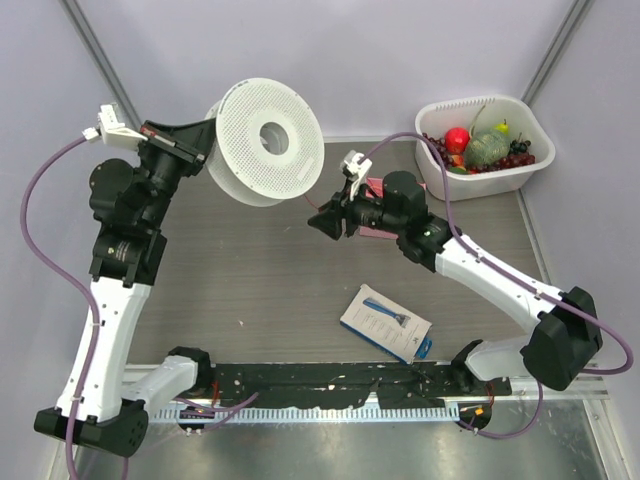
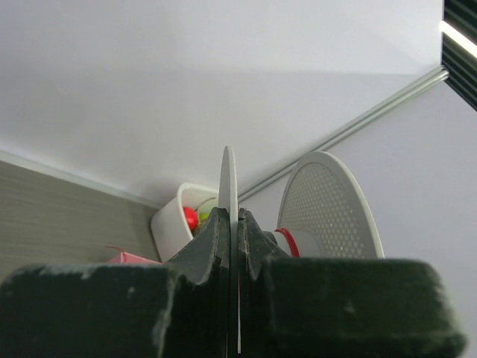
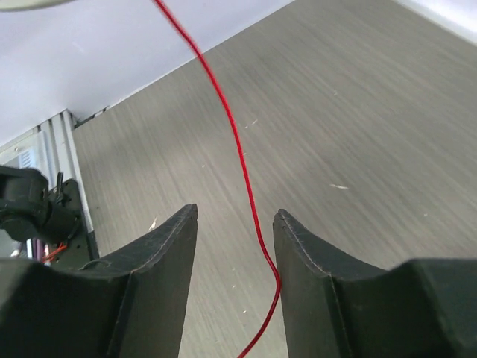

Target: Wrap the cables

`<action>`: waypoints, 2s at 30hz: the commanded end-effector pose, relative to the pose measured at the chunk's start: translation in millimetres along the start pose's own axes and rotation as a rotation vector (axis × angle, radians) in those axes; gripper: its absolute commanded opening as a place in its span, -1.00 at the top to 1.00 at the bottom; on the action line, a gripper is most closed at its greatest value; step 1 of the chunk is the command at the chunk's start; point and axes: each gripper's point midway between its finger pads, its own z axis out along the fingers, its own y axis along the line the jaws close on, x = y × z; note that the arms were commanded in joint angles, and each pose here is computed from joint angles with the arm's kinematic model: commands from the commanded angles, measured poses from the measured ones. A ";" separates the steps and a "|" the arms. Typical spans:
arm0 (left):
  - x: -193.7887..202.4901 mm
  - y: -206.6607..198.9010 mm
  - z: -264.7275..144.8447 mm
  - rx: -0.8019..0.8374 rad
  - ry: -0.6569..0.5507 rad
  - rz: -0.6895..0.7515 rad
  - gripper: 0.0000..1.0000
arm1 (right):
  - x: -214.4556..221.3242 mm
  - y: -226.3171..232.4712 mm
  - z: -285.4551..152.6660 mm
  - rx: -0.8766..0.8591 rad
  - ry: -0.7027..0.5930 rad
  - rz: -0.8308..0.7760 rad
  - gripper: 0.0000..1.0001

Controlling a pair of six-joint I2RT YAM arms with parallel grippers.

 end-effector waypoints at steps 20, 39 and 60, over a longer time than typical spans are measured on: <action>-55.7 -88.0 -8.7 0.253 -0.136 0.002 1.00 | -65.6 -44.1 -83.2 0.293 -0.114 -0.555 -0.49; -40.4 -79.4 -4.2 0.237 -0.070 -0.021 1.00 | -71.8 -56.8 -67.2 0.236 0.017 -1.077 -0.17; -34.5 -69.8 -6.8 0.220 -0.064 -0.011 1.00 | -87.3 -71.4 -35.1 0.300 0.002 -1.135 0.10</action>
